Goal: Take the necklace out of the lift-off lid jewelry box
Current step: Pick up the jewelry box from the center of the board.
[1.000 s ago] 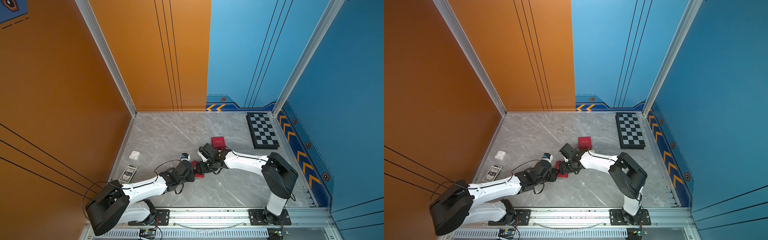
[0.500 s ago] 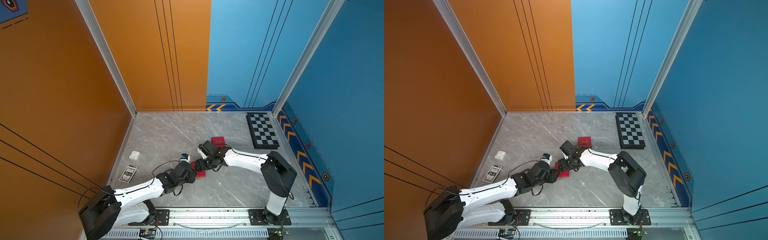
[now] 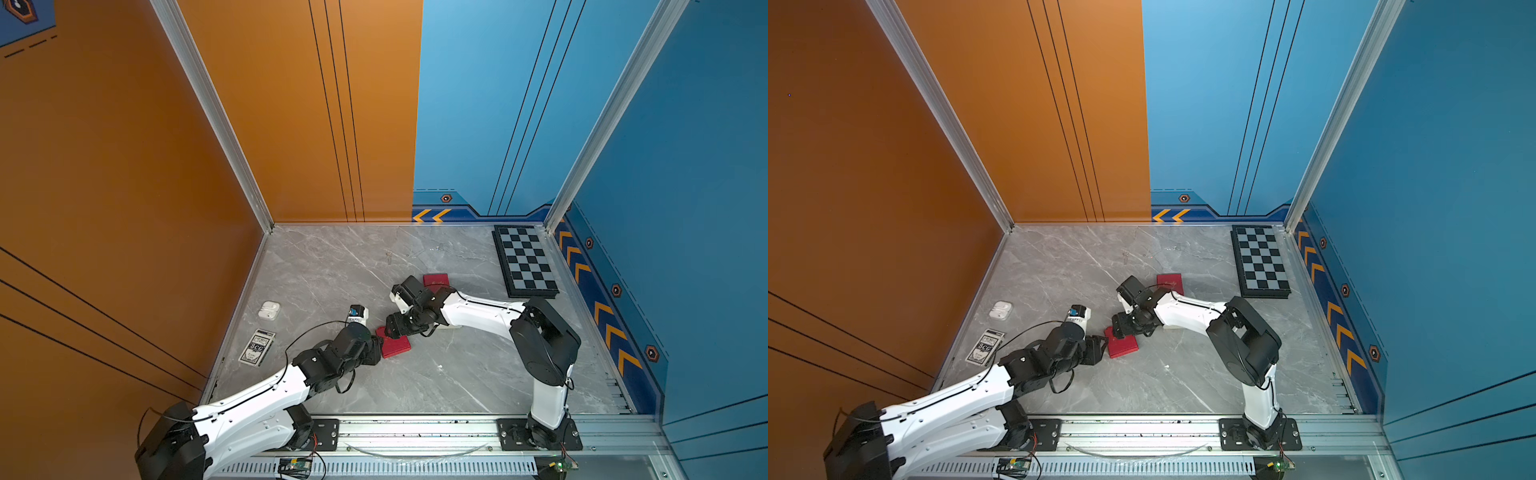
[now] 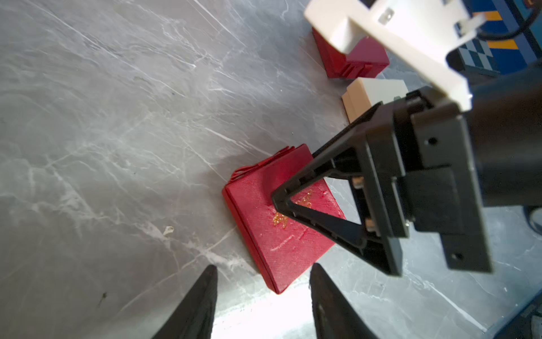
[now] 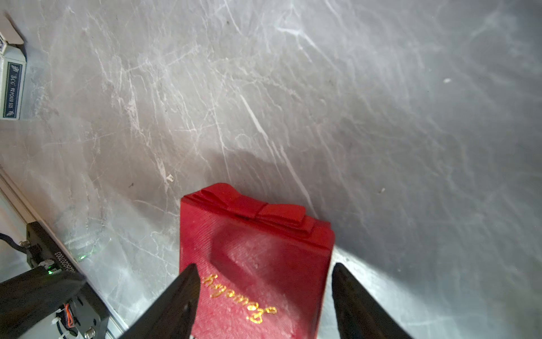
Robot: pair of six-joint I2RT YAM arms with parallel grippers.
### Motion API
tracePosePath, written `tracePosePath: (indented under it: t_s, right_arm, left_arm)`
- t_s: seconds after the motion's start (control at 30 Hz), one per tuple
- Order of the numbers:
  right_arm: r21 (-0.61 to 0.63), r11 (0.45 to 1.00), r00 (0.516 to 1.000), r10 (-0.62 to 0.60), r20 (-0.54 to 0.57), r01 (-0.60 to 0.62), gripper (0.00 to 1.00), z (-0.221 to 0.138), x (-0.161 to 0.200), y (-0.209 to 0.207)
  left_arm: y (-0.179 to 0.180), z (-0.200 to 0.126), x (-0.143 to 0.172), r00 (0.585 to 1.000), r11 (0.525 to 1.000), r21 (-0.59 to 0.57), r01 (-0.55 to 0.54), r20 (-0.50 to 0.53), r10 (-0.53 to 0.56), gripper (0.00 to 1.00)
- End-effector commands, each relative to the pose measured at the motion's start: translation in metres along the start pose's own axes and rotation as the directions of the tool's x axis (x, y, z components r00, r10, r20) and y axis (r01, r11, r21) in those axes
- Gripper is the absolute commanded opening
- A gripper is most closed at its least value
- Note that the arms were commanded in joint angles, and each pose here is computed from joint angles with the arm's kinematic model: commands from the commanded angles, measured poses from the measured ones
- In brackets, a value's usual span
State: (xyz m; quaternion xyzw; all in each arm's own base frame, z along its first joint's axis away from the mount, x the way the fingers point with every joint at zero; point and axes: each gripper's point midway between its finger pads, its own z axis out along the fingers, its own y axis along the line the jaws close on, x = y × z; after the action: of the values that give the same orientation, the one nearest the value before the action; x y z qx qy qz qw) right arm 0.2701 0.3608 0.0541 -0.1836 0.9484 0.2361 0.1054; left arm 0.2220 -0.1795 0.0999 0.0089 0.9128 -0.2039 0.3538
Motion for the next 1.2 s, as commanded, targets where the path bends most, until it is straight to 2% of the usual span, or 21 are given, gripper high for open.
tracePosePath:
  t_s: [0.0,0.37,0.73,1.17]
  right_arm:
    - [0.04,0.999,0.998,-0.027,0.059,0.024,0.75,-0.025,-0.01,-0.001]
    - [0.261,0.965,0.991,-0.068,0.119,0.035,0.87,-0.042,0.003,-0.006]
    - [0.312,0.946,0.988,-0.128,0.09,0.094,0.99,-0.025,0.011,0.013]
    - [0.341,0.931,0.987,-0.156,0.044,0.132,1.0,-0.003,0.018,0.019]
  left_arm:
    - [0.018,-0.005,-0.006,1.0,0.998,-0.067,-0.015,0.017,0.016,0.53]
    - [0.048,-0.01,-0.033,0.994,0.994,-0.07,0.079,0.076,-0.074,0.56]
    - [0.06,-0.007,-0.027,0.99,0.99,-0.056,0.127,0.066,-0.123,0.58]
    - [0.062,-0.005,-0.022,0.99,0.99,-0.056,0.133,0.045,-0.131,0.59]
